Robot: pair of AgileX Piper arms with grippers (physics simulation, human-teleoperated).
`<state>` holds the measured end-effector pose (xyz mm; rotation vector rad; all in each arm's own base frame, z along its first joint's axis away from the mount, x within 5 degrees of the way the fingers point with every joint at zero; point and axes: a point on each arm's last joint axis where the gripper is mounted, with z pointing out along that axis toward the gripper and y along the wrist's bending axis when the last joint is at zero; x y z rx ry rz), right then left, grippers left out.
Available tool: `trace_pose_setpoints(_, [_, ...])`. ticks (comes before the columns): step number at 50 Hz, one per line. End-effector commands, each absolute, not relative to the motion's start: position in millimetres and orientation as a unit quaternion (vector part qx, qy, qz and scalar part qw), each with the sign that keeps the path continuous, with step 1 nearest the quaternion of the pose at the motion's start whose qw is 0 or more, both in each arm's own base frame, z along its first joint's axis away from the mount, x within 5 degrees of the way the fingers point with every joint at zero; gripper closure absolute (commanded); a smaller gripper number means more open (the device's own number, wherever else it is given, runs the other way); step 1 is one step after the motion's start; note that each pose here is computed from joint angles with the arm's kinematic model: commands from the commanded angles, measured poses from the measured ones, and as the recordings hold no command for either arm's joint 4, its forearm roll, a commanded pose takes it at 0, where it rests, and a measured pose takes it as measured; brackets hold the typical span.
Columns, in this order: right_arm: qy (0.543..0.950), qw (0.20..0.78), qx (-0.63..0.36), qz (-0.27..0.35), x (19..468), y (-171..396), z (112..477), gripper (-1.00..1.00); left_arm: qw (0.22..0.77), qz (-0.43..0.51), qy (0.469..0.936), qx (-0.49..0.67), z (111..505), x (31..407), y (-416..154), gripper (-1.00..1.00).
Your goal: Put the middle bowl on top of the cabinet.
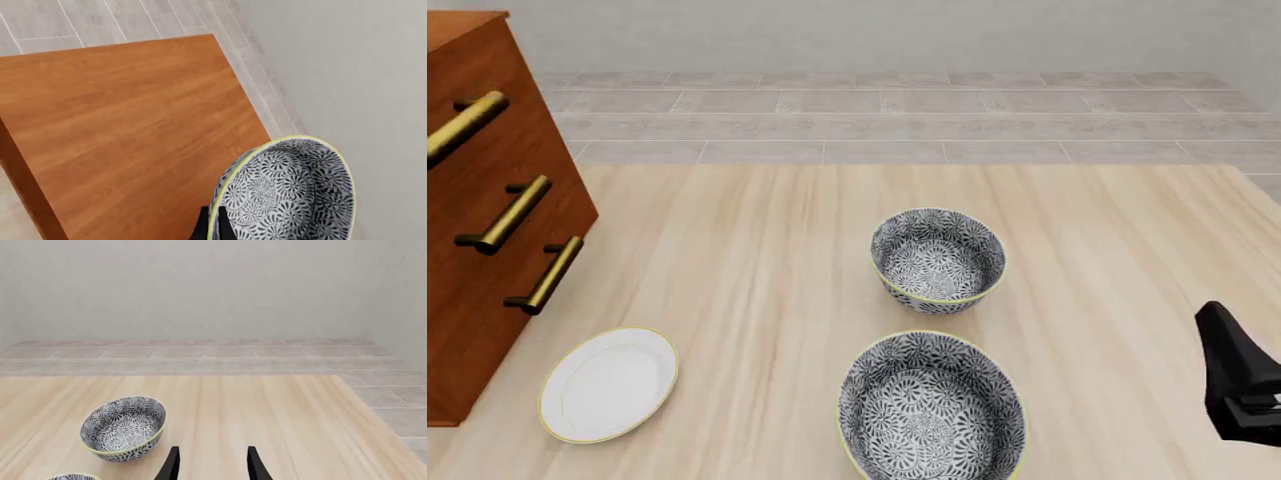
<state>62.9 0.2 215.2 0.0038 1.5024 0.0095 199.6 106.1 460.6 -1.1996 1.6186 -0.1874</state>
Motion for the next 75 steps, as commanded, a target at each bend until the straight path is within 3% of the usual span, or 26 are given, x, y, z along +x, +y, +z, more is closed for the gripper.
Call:
trace_pose_setpoints(1, [0.683, 0.730, 0.002, 0.004, 63.3, 0.2, 214.8, -1.00, 0.532, -0.076, 0.668, -0.515, 459.4, 200.7, 113.4, 1.00])
trace_pose_setpoints(75, [0.681, 0.732, 0.000, 0.007, 62.8, 0.6, 216.6, -1.00, 0.453, -0.069, 0.655, -0.601, 430.3, 228.2, 153.2, 1.00])
